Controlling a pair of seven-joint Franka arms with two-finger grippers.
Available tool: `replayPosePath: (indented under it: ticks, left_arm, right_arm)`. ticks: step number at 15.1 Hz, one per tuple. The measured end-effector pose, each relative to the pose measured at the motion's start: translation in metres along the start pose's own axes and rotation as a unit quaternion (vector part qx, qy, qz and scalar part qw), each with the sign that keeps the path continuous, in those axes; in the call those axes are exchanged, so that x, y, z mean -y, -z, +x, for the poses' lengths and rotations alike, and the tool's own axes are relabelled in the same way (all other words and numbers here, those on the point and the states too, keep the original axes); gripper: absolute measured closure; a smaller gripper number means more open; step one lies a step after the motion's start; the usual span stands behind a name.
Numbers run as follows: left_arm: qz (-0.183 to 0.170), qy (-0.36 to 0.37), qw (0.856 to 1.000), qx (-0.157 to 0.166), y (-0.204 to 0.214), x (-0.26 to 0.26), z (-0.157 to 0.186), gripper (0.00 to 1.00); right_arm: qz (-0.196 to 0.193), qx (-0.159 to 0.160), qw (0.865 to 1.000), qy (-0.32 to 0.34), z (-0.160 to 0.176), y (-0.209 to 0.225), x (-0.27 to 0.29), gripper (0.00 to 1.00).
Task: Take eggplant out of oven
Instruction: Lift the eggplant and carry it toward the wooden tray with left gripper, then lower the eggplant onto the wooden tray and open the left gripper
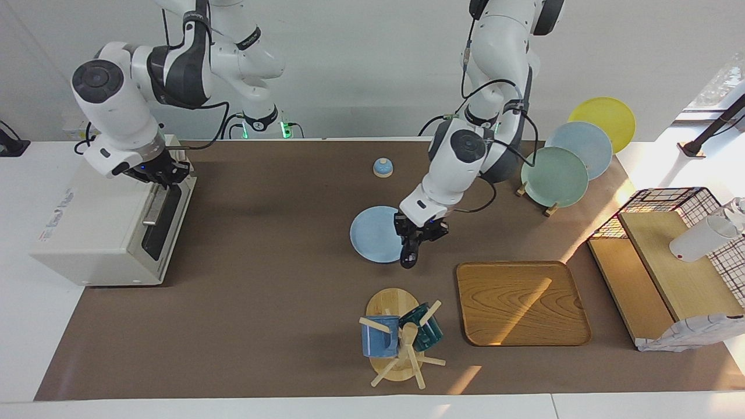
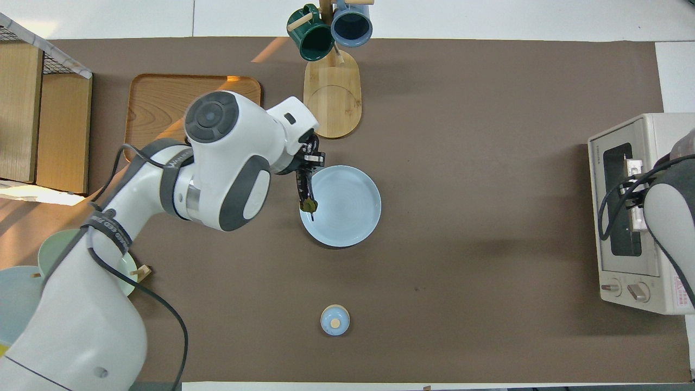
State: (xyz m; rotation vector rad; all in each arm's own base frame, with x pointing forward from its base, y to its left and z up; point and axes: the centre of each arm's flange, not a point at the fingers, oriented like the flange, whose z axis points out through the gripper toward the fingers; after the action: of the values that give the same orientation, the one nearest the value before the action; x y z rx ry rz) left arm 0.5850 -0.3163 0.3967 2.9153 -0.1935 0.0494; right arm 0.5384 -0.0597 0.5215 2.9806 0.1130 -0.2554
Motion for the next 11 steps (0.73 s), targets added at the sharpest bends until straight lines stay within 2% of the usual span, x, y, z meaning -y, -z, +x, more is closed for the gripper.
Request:
replayPosePath:
  ticks: [1,2,4,7,9,11]
  left_arm:
    - [0.001,0.015,1.000,-0.005,0.013,0.022,0.012,0.65]
    - [0.005,0.028,1.000,-0.012,0.022,0.045,0.021,0.65]
    - [0.020,0.043,0.999,-0.021,0.029,0.089,0.034,0.65]
    - [0.032,0.058,0.998,-0.023,0.027,0.155,0.049,0.65]
    - [0.040,0.060,0.997,-0.027,0.020,0.186,0.063,0.65]
    - [0.058,0.061,0.996,-0.033,0.009,0.214,0.078,0.65]
  right_arm:
    - [0.007,-0.011,1.000,0.002,0.000,0.016,0.006,0.78]
    - [0.016,-0.020,1.000,0.005,-0.001,0.027,0.011,0.73]
    - [0.029,-0.022,0.999,0.008,-0.001,0.031,0.018,0.70]
    - [0.034,-0.017,0.999,0.007,-0.001,0.027,0.018,0.41]
    - [0.046,-0.019,0.999,0.006,0.000,0.027,0.020,0.19]
    - [0.051,-0.021,0.998,0.008,0.000,0.029,0.024,0.01]
